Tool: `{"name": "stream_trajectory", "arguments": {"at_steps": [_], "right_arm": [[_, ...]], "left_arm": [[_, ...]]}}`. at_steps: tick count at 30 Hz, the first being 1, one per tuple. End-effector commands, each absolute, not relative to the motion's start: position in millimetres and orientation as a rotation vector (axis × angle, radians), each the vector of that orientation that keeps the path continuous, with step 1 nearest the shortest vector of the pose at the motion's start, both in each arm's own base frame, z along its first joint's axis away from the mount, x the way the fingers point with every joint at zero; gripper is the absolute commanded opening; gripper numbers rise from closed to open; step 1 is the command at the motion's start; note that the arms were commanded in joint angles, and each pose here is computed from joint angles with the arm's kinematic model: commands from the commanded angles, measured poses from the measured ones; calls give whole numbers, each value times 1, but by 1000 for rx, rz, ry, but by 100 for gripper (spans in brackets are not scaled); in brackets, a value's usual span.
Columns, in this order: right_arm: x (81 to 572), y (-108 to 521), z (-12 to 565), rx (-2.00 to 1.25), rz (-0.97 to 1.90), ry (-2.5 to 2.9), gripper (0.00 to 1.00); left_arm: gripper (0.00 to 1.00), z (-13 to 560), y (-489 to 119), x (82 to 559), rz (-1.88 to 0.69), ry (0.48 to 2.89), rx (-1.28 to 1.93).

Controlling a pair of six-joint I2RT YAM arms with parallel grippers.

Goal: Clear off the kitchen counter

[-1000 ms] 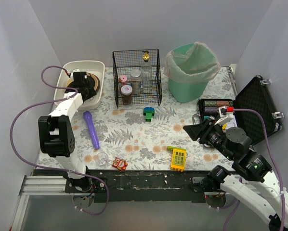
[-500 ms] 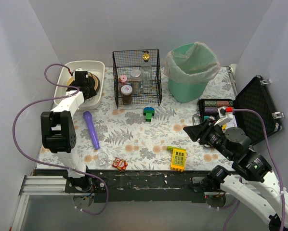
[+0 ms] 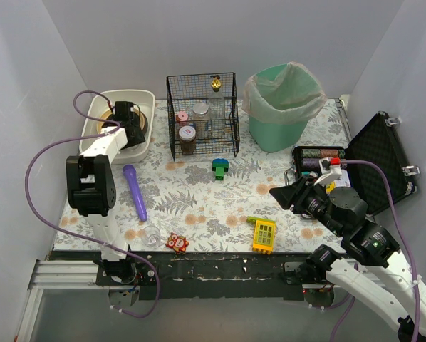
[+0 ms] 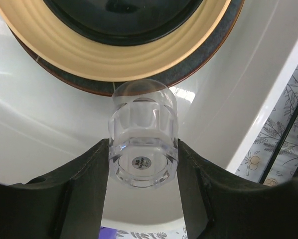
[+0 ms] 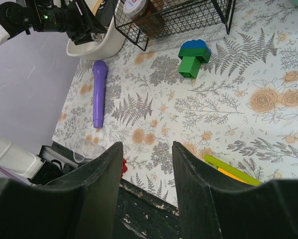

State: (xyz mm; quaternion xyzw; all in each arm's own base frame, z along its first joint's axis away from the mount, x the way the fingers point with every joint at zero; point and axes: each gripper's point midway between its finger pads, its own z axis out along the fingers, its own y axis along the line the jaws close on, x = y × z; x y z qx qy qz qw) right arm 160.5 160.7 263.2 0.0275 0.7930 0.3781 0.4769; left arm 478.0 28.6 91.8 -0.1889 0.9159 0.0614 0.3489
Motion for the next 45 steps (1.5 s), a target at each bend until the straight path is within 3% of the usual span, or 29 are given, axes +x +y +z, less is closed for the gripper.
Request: {"name": "stream_trajectory", "arguments": {"at_steps": [1, 5, 8, 18, 23, 32, 42, 45], "right_arm": [[164, 164, 268, 71, 939, 1916, 52], [164, 165, 267, 69, 937, 1923, 52], [165, 166, 266, 67, 937, 1928, 52], [164, 167, 264, 68, 947, 1933, 52], [164, 167, 265, 67, 950, 1930, 52], [165, 169, 264, 68, 958, 1927, 52], [163, 167, 264, 76, 958, 1925, 52], [163, 168, 262, 77, 964, 1928, 52]], "left_arm": [[45, 93, 32, 477, 178, 2387, -488], [67, 88, 33, 476, 188, 2397, -492], [73, 91, 32, 477, 183, 2391, -495], [75, 96, 29, 478, 157, 2381, -494], [71, 93, 25, 476, 129, 2395, -479], [52, 83, 17, 460, 87, 2444, -462], [4, 122, 19, 463, 83, 2370, -466], [0, 154, 17, 463, 51, 2309, -467]]}}
